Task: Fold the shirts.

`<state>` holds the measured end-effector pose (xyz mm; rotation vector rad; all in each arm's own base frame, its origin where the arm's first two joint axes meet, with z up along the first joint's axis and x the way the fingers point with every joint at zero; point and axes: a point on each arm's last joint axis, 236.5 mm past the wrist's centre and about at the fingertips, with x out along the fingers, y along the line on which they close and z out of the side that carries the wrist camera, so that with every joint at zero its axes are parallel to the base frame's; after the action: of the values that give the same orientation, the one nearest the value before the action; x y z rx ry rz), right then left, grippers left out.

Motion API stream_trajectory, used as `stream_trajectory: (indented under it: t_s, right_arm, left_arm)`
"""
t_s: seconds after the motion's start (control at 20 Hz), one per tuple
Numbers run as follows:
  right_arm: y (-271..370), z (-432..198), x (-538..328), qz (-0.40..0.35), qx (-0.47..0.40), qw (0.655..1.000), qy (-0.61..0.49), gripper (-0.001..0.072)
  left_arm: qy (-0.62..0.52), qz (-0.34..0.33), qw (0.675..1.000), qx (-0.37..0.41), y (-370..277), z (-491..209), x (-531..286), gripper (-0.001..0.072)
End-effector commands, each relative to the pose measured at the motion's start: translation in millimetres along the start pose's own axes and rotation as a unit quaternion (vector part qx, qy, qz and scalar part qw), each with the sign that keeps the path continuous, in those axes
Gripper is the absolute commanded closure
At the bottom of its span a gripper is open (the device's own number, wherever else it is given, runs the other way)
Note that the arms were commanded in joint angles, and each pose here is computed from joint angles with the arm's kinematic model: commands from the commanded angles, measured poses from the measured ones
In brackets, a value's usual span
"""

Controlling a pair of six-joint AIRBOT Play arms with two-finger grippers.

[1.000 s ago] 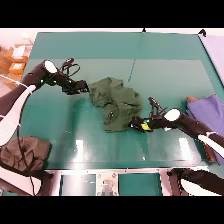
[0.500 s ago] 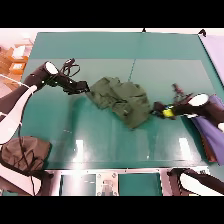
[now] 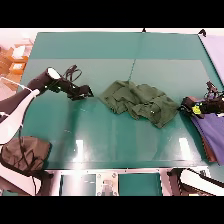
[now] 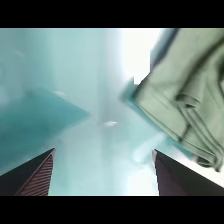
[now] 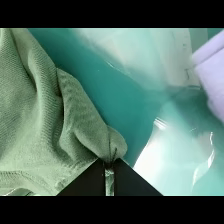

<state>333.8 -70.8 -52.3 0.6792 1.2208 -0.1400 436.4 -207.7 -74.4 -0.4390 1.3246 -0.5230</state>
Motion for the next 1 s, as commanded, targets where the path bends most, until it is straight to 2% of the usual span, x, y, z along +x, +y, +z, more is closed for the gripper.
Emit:
stream_trajectory:
  t_s: [0.0, 0.1, 0.25, 0.35, 0.55, 0.6, 0.65, 0.7, 0.85, 0.95]
  right_arm:
    - [-4.8, 7.9, 0.9, 0.000, 0.006, 1.000, -0.012, 0.0691]
    - [-4.9, 9.1, 0.9, 0.000, 0.006, 1.000, -0.014, 0.0691]
    - [-5.2, 9.9, 1.0, -0.001, 0.002, 1.000, -0.016, 0.0691]
    - [-5.1, 9.8, 1.0, 0.000, 0.002, 1.000, -0.016, 0.0691]
    - [-4.9, 9.8, 1.0, 0.000, 0.002, 1.000, -0.016, 0.0691]
    - [-4.9, 9.6, 1.1, 0.000, 0.002, 1.000, -0.015, 0.0691]
    - [-5.0, 9.5, 1.1, 0.000, 0.002, 1.000, -0.015, 0.0691]
    - [-5.0, 9.8, 0.9, 0.000, 0.002, 1.000, -0.016, 0.0691]
    - [-4.4, 15.8, -3.4, -0.001, 0.000, 1.000, -0.023, 0.0692]
    - [6.3, 31.5, -19.6, 0.005, -0.014, 0.999, -0.037, 0.0692]
  left_arm:
    - [-0.003, -0.063, 0.998, -0.005, -43.9, -13.8, 23.4, 0.0010]
    - [0.008, -0.088, 0.996, 0.022, -82.8, -29.9, 39.5, 0.0010]
    - [0.022, -0.091, 0.993, 0.065, -120.8, -56.1, 62.0, 0.0011]
    - [0.018, -0.091, 0.992, 0.082, -136.9, -64.9, 72.1, 0.0069]
    - [0.030, -0.090, 0.991, 0.092, -150.8, -82.9, 88.9, 0.0077]
    - [0.035, -0.087, 0.992, 0.088, -148.3, -86.2, 94.2, 0.0267]
    - [0.039, -0.085, 0.992, 0.085, -144.6, -88.0, 98.7, 0.0542]
    - [0.037, -0.082, 0.992, 0.084, -142.4, -87.0, 100.2, 0.0682]
    - [0.021, -0.076, 0.993, 0.090, -137.1, -67.1, 82.8, 0.0683]
    - [-0.001, -0.049, 0.993, 0.104, -122.8, -36.9, 44.5, 0.0683]
